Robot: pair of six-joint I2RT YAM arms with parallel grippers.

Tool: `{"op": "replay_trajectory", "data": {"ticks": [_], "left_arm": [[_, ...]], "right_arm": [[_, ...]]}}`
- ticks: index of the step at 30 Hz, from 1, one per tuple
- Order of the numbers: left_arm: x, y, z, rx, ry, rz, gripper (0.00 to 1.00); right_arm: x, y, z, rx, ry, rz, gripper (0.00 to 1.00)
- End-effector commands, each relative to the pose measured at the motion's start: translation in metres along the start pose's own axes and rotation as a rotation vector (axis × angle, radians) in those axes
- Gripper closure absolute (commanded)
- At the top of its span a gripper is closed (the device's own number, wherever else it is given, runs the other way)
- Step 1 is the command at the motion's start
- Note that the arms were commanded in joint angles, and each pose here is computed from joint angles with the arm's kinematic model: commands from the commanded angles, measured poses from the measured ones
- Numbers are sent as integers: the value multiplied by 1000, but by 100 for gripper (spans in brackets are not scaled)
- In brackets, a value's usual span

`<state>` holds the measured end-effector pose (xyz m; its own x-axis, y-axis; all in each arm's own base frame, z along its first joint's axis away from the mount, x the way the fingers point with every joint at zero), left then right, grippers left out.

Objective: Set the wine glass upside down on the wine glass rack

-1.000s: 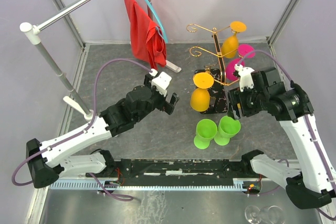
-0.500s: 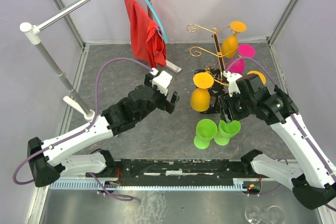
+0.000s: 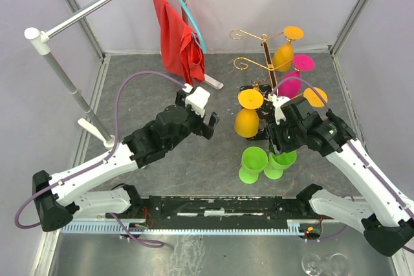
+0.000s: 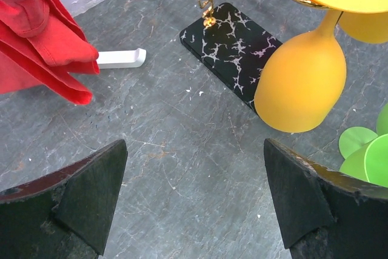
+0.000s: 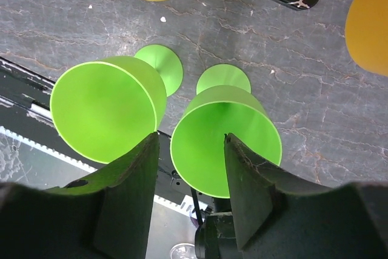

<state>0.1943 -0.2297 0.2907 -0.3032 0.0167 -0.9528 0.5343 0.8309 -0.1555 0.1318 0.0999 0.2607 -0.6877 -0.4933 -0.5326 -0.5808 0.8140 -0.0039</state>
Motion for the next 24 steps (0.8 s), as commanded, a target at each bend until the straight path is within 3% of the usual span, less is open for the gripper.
{"op": "replay_trajectory", "data": {"ticks": [1,13,24], "left_arm": [[-19,-1,-7,-2,-71,-62,1],[-17,2,-10,-16,-71,-60,1],[-17,4,-11,-29,-74,-61,1]], "right_arm": [[-4,1,7,32,-13,22,46],[-2,2,24,72,26,43,58],[2,3,23,103,24,49,59]]}}
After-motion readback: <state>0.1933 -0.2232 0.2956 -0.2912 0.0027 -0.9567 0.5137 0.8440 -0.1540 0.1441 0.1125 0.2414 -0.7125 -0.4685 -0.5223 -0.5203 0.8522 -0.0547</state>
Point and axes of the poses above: each gripper's point midway between its finger pads, its own z axis out along the fingers, its own y axis along the line the jaws close on, x = y × z, the point moved 7 cm from there along -z, back along the fingers, and after that the axes turned 13 degrees about -z, right-handed, at the moved point
